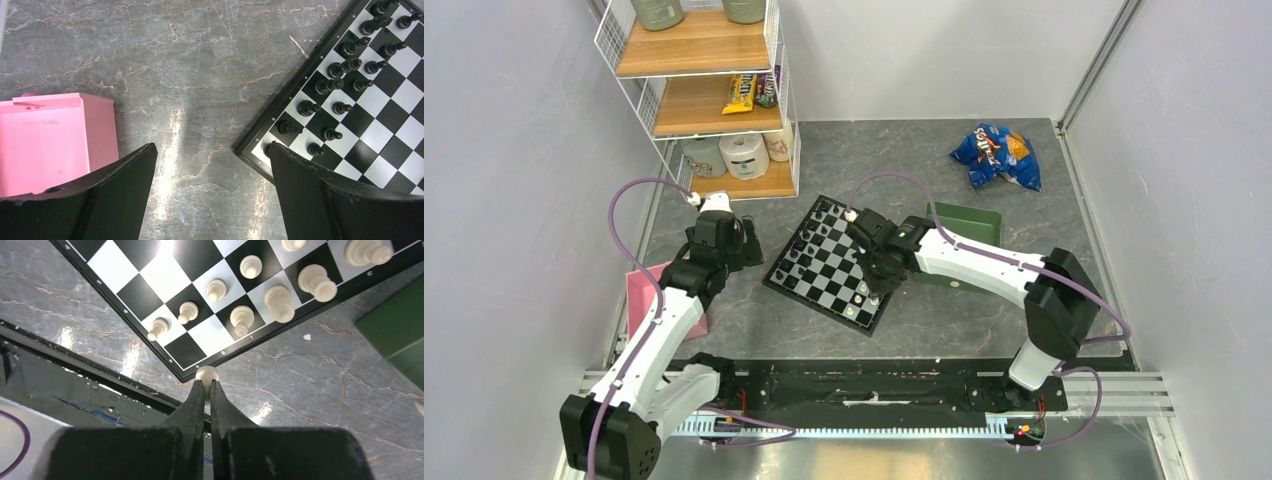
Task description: Set up the chess pieces on the board
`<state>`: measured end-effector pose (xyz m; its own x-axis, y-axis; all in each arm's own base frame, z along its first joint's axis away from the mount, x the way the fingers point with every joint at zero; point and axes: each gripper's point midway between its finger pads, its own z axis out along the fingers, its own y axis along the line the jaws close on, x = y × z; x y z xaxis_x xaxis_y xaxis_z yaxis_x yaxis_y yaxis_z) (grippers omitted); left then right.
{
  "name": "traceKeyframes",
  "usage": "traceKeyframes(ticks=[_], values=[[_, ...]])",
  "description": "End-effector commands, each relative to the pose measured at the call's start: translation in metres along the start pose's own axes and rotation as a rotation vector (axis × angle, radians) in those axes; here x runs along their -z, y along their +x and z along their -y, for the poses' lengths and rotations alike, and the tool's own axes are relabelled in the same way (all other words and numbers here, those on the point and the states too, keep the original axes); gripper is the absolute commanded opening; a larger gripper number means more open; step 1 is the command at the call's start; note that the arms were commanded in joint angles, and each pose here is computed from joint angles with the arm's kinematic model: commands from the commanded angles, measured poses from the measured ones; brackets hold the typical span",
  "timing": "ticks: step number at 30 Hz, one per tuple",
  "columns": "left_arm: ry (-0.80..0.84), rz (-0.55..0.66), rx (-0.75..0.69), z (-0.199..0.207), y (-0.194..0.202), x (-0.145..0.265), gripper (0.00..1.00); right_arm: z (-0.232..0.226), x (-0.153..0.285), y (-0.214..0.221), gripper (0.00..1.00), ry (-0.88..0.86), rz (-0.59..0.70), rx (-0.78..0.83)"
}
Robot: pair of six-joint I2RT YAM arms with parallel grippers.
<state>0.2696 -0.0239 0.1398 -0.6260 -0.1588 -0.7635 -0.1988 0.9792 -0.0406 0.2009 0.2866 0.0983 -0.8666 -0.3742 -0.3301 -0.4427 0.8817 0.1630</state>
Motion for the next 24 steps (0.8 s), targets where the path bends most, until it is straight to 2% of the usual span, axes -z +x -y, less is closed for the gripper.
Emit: traceKeyframes(ticks=[1,12,24], values=[[0.032,0.053,0.04,0.007,-0.02,0.008,0.9,-0.01,-0.009,-0.007,0.0,0.024,0.03,-0.005],[0.029,0.047,0.038,0.007,-0.02,0.007,0.9,-0.005,-0.031,-0.003,0.0,0.099,0.022,0.03],[0.029,0.036,0.035,0.008,-0.017,0.004,0.9,-0.008,-0.044,-0.003,0.0,0.093,0.009,0.041]])
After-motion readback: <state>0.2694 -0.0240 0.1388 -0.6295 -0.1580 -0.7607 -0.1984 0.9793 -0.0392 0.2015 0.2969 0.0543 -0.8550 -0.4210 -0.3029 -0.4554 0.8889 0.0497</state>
